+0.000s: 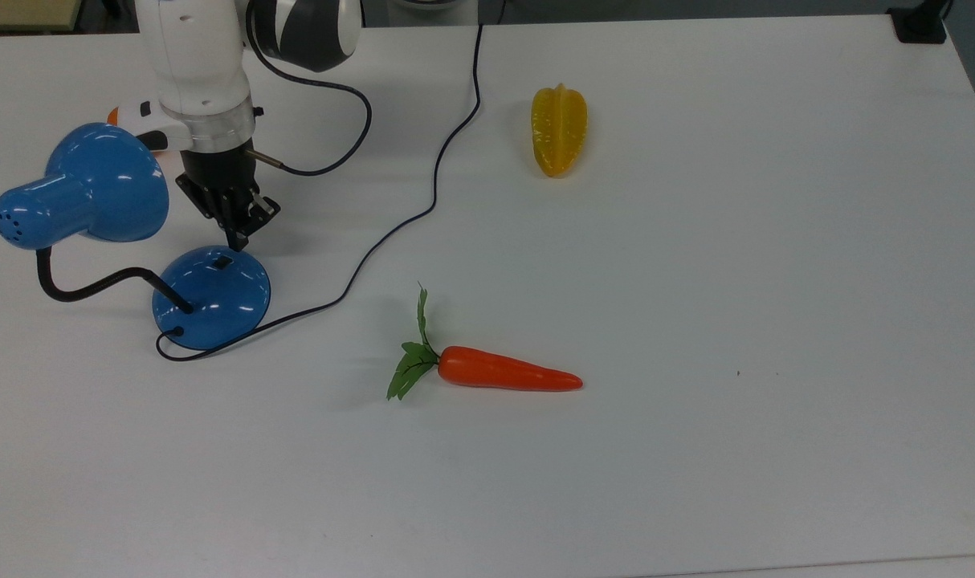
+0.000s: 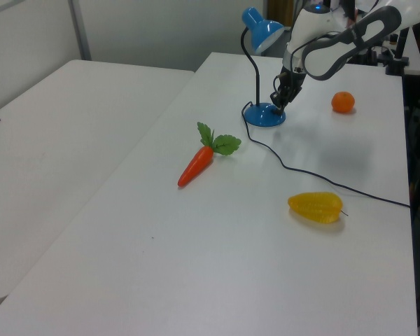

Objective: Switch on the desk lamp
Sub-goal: 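Press down on the lamp base switch with the gripper fingers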

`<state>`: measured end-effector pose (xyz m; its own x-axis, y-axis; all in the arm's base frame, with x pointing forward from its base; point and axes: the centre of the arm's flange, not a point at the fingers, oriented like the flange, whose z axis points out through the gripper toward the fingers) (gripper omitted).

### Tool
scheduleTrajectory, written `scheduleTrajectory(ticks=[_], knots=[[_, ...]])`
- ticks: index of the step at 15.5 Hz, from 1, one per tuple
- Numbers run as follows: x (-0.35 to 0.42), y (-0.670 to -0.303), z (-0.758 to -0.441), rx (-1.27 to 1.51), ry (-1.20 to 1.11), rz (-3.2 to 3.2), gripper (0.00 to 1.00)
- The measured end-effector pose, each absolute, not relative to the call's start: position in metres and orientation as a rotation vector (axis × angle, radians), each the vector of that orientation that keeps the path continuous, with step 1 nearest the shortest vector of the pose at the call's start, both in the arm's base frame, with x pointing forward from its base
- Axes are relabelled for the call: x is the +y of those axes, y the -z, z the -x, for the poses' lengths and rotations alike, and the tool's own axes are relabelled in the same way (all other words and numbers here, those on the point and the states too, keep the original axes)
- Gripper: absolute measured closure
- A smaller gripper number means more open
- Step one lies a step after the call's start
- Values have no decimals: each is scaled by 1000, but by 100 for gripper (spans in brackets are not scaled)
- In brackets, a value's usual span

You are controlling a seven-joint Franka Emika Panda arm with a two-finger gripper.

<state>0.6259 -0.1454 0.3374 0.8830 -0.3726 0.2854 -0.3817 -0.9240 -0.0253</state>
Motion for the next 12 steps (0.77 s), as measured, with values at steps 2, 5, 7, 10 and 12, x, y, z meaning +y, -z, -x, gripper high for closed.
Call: scheduleTrajectory(ticks=[2,5,7,10,12], knots=[[-146,-337,-631,-592,-472,-3011,99],[-150,-336,-638,-572,-482,-3000,99],[-153,-336,-642,-574,-502,-2995,99],[-155,-335,-644,-576,-529,-2991,99],[-155,-335,-645,-573,-531,-2989,99]])
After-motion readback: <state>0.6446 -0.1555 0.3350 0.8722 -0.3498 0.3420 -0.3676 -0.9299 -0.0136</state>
